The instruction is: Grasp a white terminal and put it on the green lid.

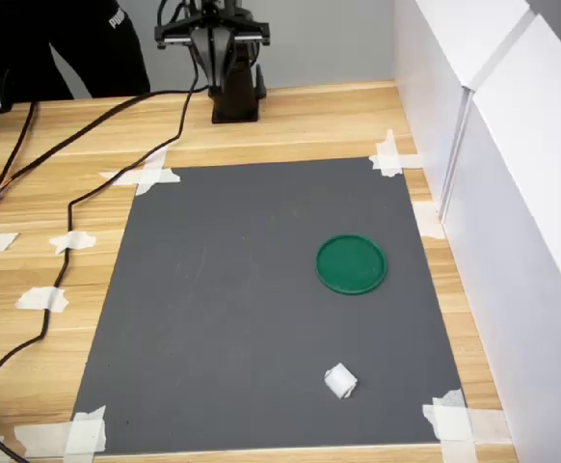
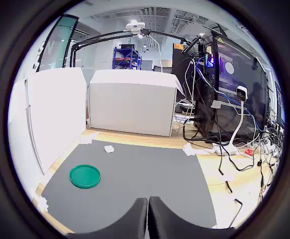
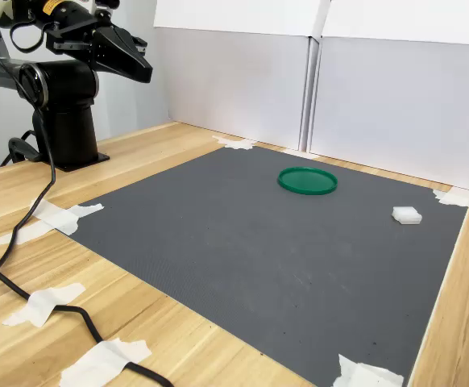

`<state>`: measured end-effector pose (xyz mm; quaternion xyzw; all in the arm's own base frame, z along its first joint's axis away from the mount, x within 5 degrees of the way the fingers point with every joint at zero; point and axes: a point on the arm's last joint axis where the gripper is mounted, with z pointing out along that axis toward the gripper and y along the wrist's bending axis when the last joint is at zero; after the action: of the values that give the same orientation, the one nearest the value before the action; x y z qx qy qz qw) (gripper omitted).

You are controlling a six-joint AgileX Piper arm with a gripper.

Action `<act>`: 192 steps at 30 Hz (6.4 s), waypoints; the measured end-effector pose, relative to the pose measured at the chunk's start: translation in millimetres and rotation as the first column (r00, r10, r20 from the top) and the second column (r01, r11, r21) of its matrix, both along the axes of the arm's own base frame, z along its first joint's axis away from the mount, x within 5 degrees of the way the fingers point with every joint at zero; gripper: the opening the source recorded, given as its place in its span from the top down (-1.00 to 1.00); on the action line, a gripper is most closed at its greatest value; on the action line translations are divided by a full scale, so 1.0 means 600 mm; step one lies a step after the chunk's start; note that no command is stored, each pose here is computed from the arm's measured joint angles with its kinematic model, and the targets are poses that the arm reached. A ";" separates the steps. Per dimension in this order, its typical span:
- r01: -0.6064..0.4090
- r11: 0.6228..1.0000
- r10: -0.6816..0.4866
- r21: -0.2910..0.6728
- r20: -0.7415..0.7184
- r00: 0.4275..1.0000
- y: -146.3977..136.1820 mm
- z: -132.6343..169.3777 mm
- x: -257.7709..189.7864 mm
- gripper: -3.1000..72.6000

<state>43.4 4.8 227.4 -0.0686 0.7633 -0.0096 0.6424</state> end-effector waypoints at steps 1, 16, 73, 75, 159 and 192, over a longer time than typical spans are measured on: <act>0.000 1.000 0.000 0.000 0.000 1.000 0.000 0.000 0.000 0.96; 0.000 1.000 0.000 0.000 0.000 1.000 0.000 0.000 0.000 0.96; -0.478 0.856 0.233 -0.194 -0.680 0.695 0.036 0.175 0.294 0.31; -0.485 0.852 0.228 -0.197 -0.694 0.683 0.035 0.176 0.303 0.01; -0.626 0.755 0.275 -0.197 -0.771 0.575 0.204 -0.058 0.690 -0.93; -0.564 0.812 0.265 -0.150 -0.766 0.586 0.206 -0.069 0.695 0.20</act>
<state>460.1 128.3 185.8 -0.3690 0.8944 0.0243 0.2514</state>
